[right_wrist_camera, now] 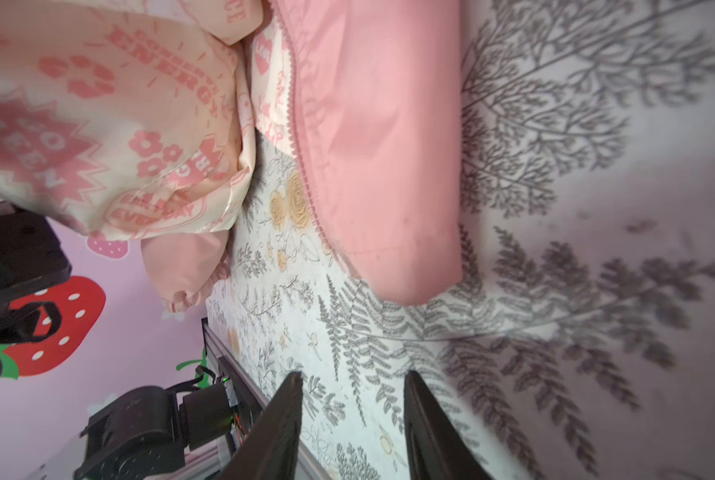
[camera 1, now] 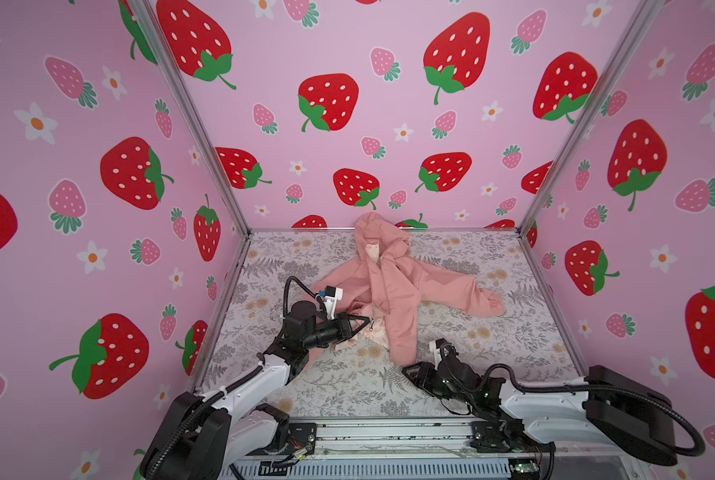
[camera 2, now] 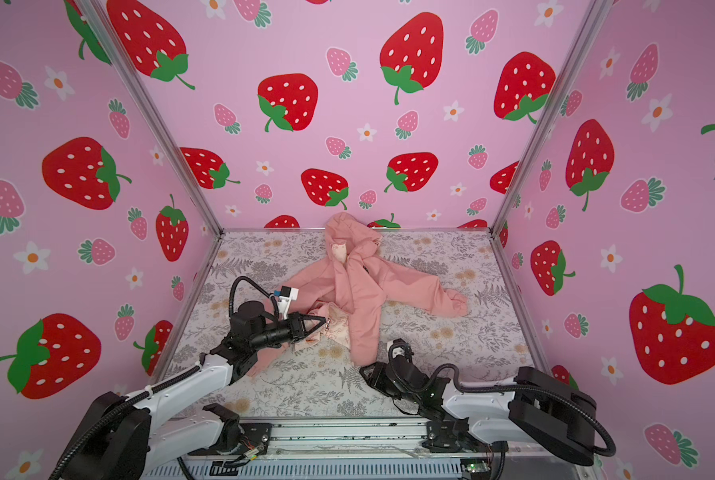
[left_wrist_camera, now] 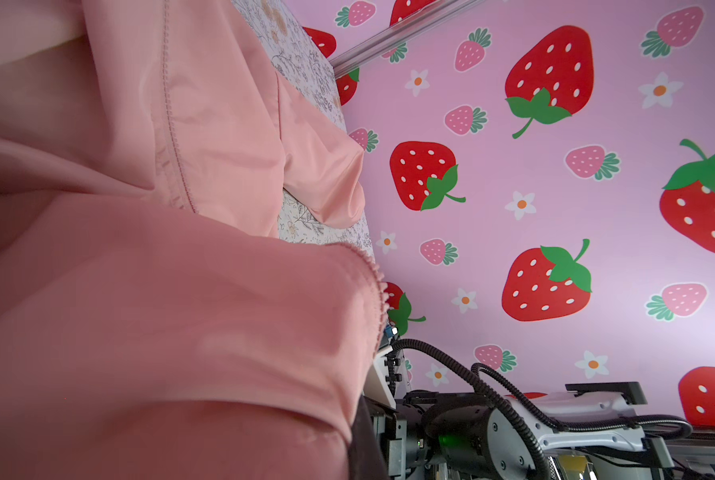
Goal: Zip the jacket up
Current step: 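Release the jacket with the right gripper and pull it back toward the robot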
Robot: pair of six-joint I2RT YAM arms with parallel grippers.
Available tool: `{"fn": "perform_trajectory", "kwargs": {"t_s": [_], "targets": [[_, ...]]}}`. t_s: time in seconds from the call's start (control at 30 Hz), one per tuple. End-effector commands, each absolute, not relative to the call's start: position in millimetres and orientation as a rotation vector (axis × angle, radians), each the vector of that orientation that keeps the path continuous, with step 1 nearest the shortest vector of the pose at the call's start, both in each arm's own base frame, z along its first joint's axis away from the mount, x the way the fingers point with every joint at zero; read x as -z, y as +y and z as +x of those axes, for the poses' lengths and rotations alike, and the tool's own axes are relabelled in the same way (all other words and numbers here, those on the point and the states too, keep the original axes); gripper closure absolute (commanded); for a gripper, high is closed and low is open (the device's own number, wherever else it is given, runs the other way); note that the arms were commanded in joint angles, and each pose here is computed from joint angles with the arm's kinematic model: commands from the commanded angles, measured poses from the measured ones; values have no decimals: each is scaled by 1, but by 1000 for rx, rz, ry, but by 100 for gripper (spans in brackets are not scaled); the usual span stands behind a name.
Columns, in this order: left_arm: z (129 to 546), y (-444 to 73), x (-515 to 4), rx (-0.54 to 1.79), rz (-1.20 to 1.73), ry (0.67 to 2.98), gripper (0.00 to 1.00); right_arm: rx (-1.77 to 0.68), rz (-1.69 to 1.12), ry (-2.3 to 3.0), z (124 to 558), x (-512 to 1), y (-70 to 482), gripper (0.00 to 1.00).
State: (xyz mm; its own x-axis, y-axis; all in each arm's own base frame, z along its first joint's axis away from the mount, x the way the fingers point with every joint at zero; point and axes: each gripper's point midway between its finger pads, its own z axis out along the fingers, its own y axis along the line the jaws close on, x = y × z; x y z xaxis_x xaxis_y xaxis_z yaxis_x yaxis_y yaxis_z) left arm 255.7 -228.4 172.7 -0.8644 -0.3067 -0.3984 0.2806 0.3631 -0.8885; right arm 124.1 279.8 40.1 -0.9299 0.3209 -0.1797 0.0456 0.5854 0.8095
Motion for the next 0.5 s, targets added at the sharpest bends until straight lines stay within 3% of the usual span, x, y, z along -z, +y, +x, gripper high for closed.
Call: {"fn": "perform_trajectory", "kwargs": {"t_s": [0.0,0.47], "targets": [[255,-228,-185,1551,1,2067,100,-1316,435,2427,137,-46,282,59],[253,-228,-185,1573,5,2059,100,-1303,388,2394,161,-45,298,61]]}}
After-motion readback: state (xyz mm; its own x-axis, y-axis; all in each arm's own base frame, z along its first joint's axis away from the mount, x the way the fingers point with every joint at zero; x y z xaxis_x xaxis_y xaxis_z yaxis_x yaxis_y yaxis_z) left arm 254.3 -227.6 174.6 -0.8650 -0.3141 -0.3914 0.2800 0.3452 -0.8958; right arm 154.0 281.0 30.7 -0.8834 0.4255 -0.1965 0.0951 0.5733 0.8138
